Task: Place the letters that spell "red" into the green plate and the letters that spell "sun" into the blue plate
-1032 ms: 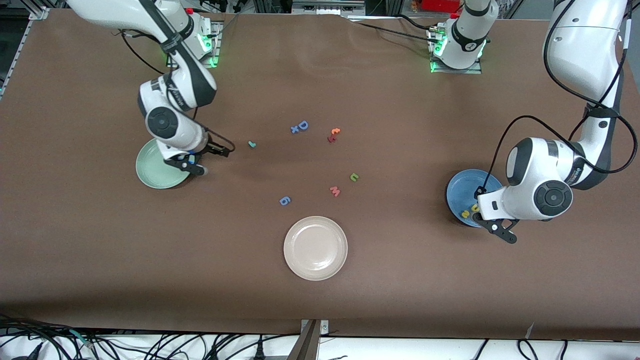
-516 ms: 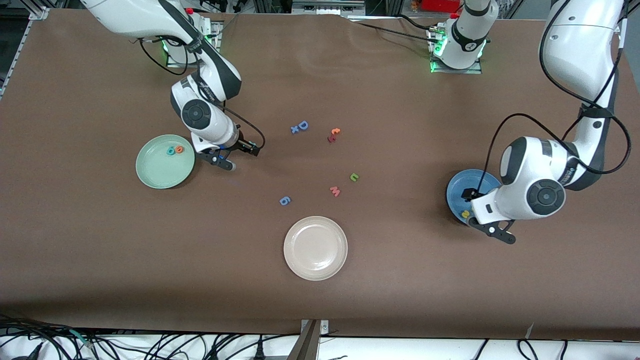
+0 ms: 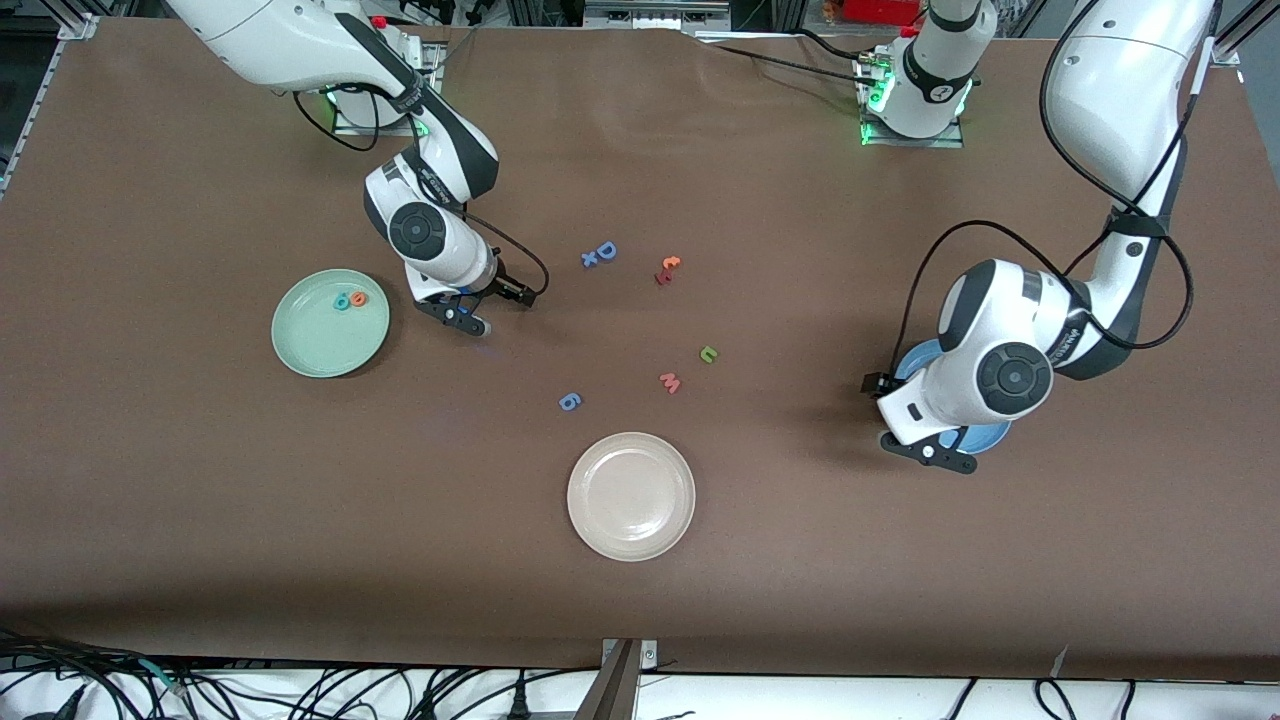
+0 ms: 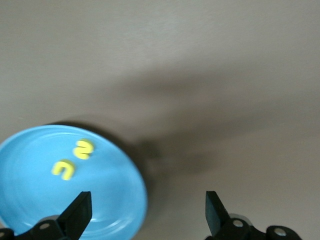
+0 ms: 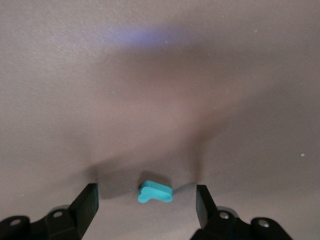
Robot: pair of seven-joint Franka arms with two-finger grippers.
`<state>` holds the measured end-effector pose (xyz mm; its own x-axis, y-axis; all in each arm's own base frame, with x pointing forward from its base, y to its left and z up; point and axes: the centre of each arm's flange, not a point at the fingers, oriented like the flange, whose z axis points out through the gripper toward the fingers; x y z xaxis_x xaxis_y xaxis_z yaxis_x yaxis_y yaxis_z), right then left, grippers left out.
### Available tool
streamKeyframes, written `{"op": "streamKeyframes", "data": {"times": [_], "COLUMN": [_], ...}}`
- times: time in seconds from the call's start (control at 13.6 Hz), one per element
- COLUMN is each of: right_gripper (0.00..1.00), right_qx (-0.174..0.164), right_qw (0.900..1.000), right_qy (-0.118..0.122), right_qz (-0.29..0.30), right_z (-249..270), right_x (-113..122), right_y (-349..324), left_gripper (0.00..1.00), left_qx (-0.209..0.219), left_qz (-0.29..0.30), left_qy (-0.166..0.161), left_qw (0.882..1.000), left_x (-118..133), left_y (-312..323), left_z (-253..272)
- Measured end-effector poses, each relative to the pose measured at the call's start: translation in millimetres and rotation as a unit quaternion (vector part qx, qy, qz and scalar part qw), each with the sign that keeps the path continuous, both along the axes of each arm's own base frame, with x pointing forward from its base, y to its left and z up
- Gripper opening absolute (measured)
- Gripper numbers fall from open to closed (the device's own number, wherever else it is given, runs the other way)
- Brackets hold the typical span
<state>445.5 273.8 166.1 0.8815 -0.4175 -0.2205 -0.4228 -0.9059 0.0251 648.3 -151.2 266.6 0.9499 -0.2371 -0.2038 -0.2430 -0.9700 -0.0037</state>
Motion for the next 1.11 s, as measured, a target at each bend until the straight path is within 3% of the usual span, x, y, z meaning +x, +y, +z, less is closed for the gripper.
{"op": "streamKeyframes", "data": {"times": [0.22,0.37,0.44,0.59,0.81,1.11], "right_gripper": [0.84,0.70,0.70,0.52,0.49,0.32], "right_qx": [-0.002,0.000,0.000,0.000,0.000,-0.001], "right_qw": [1.000,1.000,1.000,1.000,1.000,1.000], "right_qy": [0.004,0.001,0.001,-0.001,-0.002,-0.003], "right_qz": [0.000,0.000,0.000,0.000,0.000,0.000], "right_z": [-2.9,-1.4,-1.3,1.2,1.5,4.6], "right_x": [-3.3,-2.6,-2.6,-1.8,-1.8,-1.4], "right_y": [-0.9,0.0,0.0,0.6,0.9,0.9], "left_gripper": [1.00,1.00,1.00,1.00,1.00,1.00], "left_qx": [-0.002,0.004,0.005,0.008,0.006,0.005], "left_qz": [0.015,0.029,0.037,0.056,0.088,0.112], "left_qy": [-0.001,-0.003,-0.007,-0.012,-0.024,-0.029], "left_qw": [1.000,1.000,0.999,0.998,0.996,0.993], "left_x": [-10.4,-19.0,-22.4,-26.4,-32.1,-43.6], "left_y": [-38.9,-65.9,-77.9,-92.8,-115.9,-145.8], "left_z": [3.0,1.8,1.0,-2.5,-10.1,-26.3]}}
